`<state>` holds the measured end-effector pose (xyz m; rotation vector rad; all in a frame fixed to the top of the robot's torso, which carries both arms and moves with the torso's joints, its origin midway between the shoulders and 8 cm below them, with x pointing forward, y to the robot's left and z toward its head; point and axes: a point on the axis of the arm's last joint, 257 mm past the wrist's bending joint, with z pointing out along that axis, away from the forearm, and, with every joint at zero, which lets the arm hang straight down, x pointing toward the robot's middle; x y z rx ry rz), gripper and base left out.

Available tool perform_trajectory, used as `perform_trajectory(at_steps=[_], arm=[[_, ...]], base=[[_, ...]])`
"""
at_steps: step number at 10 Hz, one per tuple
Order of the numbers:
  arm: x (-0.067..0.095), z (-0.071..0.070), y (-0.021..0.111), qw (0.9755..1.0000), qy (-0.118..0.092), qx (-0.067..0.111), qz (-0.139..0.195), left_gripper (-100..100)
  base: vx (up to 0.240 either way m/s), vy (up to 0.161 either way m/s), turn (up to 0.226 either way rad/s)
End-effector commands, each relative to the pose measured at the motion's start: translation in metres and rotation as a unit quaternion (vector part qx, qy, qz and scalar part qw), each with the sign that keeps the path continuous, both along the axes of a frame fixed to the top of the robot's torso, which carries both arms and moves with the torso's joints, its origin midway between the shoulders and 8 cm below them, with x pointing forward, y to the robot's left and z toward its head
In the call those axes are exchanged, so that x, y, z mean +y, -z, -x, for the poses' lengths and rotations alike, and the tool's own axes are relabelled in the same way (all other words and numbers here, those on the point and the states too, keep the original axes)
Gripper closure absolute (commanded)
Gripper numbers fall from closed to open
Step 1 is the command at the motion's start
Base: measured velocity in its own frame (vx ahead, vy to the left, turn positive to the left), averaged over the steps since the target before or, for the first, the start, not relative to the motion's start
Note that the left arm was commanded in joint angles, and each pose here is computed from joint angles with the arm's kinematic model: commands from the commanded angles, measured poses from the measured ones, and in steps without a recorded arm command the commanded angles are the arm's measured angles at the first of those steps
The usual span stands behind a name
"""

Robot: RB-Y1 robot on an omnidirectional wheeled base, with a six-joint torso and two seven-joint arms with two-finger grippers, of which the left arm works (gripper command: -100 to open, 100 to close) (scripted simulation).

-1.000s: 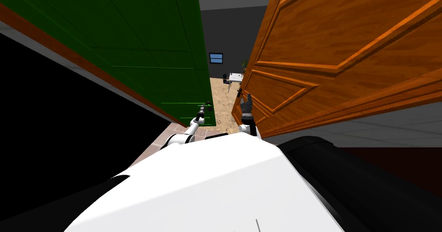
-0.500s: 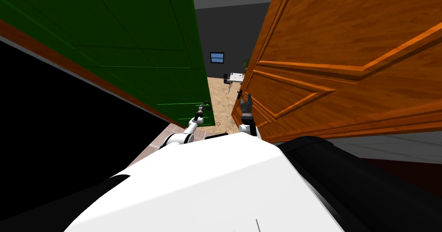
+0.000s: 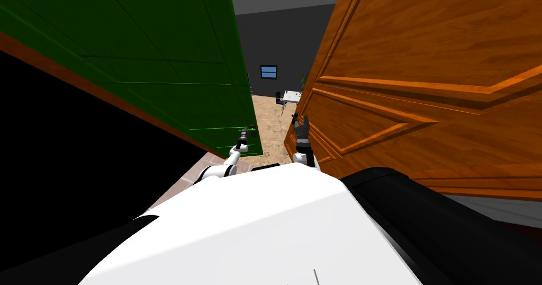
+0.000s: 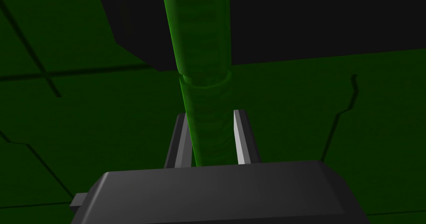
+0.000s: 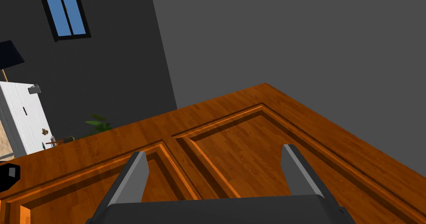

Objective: Push the door open

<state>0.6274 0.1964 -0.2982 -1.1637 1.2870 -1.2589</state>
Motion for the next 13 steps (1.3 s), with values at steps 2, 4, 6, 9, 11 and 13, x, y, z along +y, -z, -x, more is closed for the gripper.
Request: perform_trajectory(at_steps=[2,4,6,9,11,13], arm=[[0.027,-0.003,-0.007,0.9997,-0.022,-0.006,-0.001,100],[0.034,-0.003,-0.007,0.9995,-0.029,-0.006,0.001,100],[0.047,-0.003,-0.006,0.9991,-0.042,-0.006,0.003,100],[0.060,-0.002,-0.006,0.9984,-0.056,-0.005,0.006,100],[0.065,0.000,-0.001,0.9982,-0.059,-0.001,0.005,100],[0.079,-0.002,-0.008,0.9969,-0.078,-0.009,0.000,100]], base=[[0.156,-0.152,0.068],[0.132,-0.115,0.072],[0.143,-0.124,0.059],[0.141,-0.160,0.075],[0.114,-0.065,0.040],[0.152,-0.001,0.055]])
